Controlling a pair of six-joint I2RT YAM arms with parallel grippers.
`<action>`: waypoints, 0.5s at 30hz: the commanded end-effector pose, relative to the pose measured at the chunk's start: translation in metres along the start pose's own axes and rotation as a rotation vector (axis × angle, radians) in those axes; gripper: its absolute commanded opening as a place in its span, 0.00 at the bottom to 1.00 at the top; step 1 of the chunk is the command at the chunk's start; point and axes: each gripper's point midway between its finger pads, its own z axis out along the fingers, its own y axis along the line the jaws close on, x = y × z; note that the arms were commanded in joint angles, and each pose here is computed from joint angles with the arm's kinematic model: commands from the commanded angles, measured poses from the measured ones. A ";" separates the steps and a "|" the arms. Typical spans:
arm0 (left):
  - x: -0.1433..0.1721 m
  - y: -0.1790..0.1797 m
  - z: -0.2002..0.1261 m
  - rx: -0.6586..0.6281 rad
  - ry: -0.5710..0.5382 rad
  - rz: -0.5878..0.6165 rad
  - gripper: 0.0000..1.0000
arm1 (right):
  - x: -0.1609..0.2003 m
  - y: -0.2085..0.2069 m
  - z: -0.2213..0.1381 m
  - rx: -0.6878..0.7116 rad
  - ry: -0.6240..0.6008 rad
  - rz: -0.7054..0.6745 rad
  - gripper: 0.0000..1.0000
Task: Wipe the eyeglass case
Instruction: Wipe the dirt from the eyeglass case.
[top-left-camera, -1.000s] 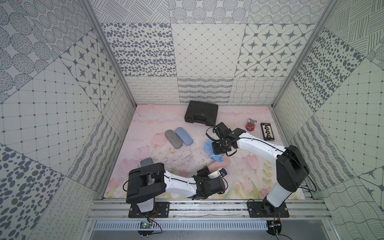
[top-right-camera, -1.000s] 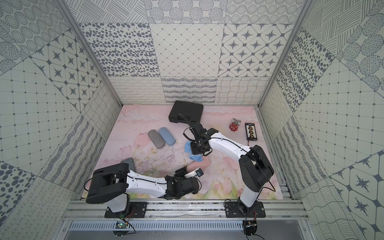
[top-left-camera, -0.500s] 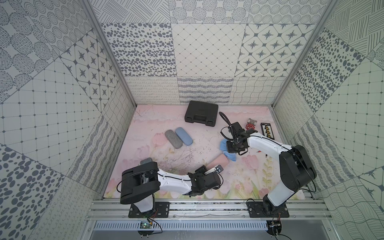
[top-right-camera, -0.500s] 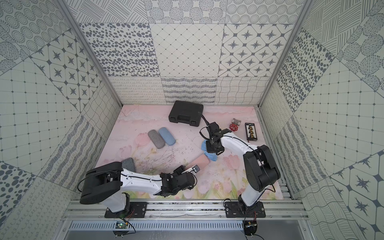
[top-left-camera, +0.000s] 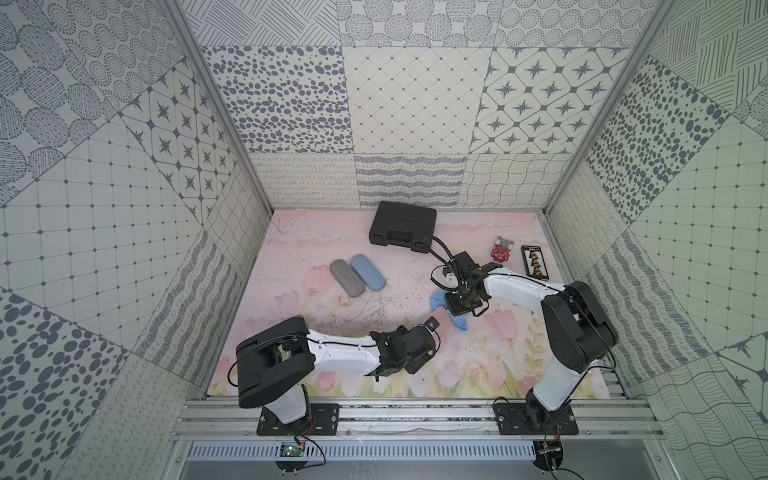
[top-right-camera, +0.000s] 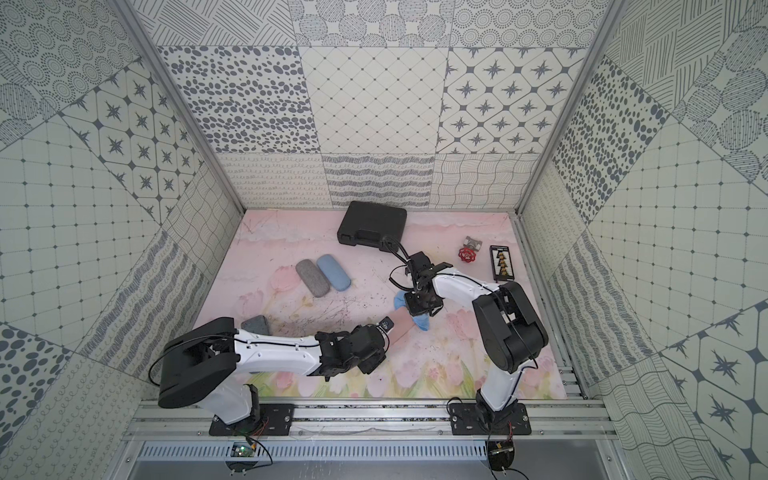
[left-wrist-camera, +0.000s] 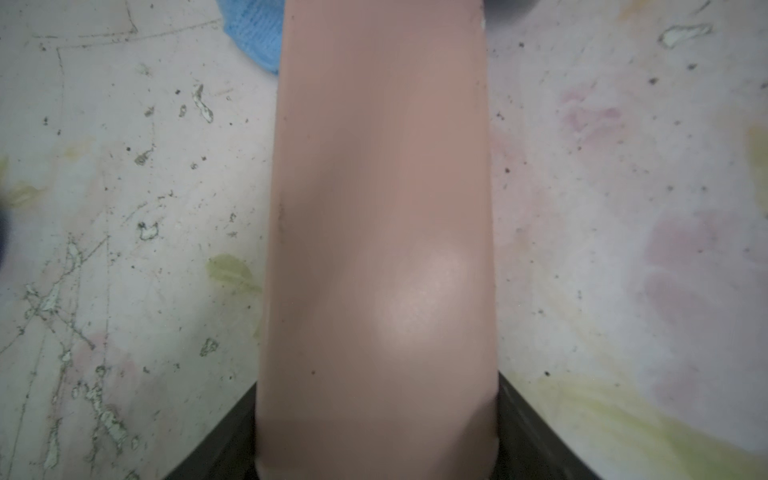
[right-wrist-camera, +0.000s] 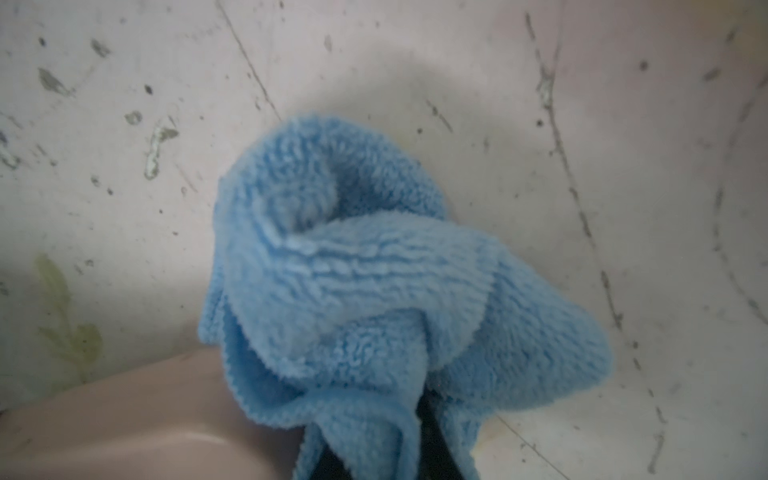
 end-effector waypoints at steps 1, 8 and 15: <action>0.048 -0.005 0.005 0.088 0.247 -0.166 0.14 | 0.054 0.048 -0.018 -0.264 0.115 0.080 0.00; 0.041 -0.020 0.005 0.186 0.289 -0.226 0.14 | 0.029 0.012 -0.056 -0.215 -0.045 0.296 0.00; 0.038 -0.035 0.006 0.279 0.327 -0.279 0.14 | 0.013 -0.045 -0.021 0.128 -0.070 0.450 0.00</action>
